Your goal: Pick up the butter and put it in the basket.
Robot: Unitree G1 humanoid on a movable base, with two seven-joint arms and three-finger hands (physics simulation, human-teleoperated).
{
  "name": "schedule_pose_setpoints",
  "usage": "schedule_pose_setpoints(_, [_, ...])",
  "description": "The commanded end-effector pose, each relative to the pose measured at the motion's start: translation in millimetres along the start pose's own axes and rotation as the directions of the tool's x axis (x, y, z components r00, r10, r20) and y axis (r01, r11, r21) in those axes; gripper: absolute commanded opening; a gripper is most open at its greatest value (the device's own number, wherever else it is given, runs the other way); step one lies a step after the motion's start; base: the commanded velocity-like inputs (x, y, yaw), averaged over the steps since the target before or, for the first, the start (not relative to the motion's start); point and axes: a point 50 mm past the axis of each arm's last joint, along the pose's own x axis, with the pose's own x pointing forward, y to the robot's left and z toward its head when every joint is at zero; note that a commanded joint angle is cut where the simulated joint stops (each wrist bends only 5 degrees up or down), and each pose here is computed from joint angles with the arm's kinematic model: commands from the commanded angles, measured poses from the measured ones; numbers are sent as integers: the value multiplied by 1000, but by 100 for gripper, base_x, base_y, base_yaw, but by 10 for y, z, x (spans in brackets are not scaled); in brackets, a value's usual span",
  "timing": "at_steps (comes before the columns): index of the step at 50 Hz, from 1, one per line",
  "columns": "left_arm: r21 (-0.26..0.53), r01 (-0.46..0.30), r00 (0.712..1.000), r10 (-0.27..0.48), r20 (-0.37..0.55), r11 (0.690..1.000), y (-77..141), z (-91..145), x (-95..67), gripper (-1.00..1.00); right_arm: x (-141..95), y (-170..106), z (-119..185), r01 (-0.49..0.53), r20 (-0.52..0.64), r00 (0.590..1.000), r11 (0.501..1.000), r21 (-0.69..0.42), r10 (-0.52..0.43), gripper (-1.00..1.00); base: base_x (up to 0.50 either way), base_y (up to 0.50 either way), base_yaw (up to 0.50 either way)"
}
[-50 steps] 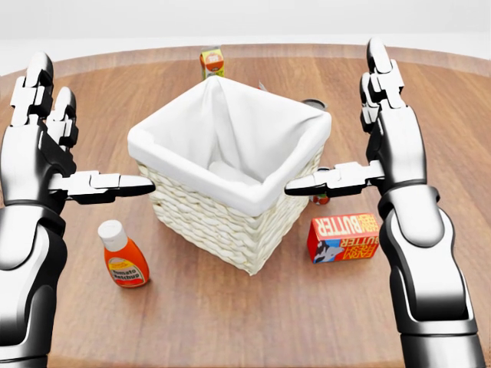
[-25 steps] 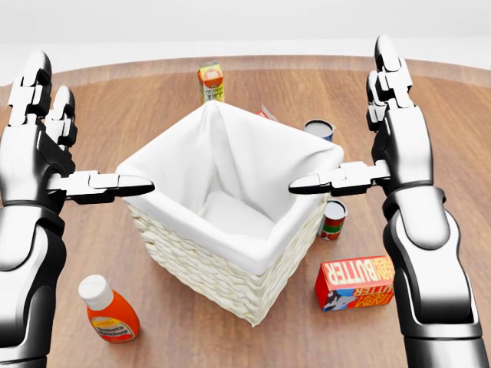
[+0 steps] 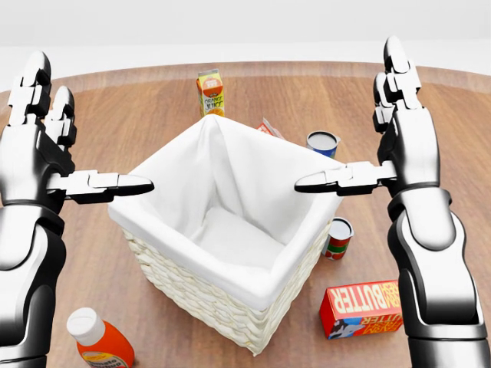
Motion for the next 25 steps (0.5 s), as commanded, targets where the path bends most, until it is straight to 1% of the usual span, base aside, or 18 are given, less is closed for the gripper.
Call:
schedule_pose_setpoints(1, [1,-1,1000,1,-9,1000,5,-22,-5,100,-1,-25,-9,4,-4,1000,1000,-9,-4,100,0,0,0])
schedule_pose_setpoints(8, [3,-1,1000,1,-17,1000,17,-41,-10,100,-1,-45,43,-30,12,999,996,-81,31,100,0,0,0])
schedule_pose_setpoints(13, [1,-5,1000,5,-22,1000,45,-48,-4,100,-30,-54,125,-86,35,995,982,-169,93,100,0,0,0])
schedule_pose_setpoints(15, [0,-6,1000,6,-20,1000,58,-44,-6,100,-56,-66,136,-95,34,994,972,-216,105,100,0,0,0])
schedule_pose_setpoints(16, [-2,-7,1000,7,-20,1000,70,-41,-7,100,-82,-91,171,-97,43,993,961,-259,112,100,0,0,0])
schedule_pose_setpoints(18, [-4,-3,1000,2,-18,1000,77,-37,-12,100,-118,-104,212,-120,47,989,944,-307,141,100,0,0,0])
schedule_pose_setpoints(19, [-8,13,1000,-13,-13,1000,77,-24,-18,100,-155,-110,236,-136,44,986,924,-357,162,100,0,0,0])
schedule_pose_setpoints(23, [-8,32,999,-32,16,999,79,39,-45,100,-243,-123,244,-161,18,982,879,-449,189,100,0,0,0])
schedule_pose_setpoints(25, [-5,49,998,-49,25,999,82,56,-77,100,-290,-131,236,-198,-15,975,841,-503,220,100,0,0,0])
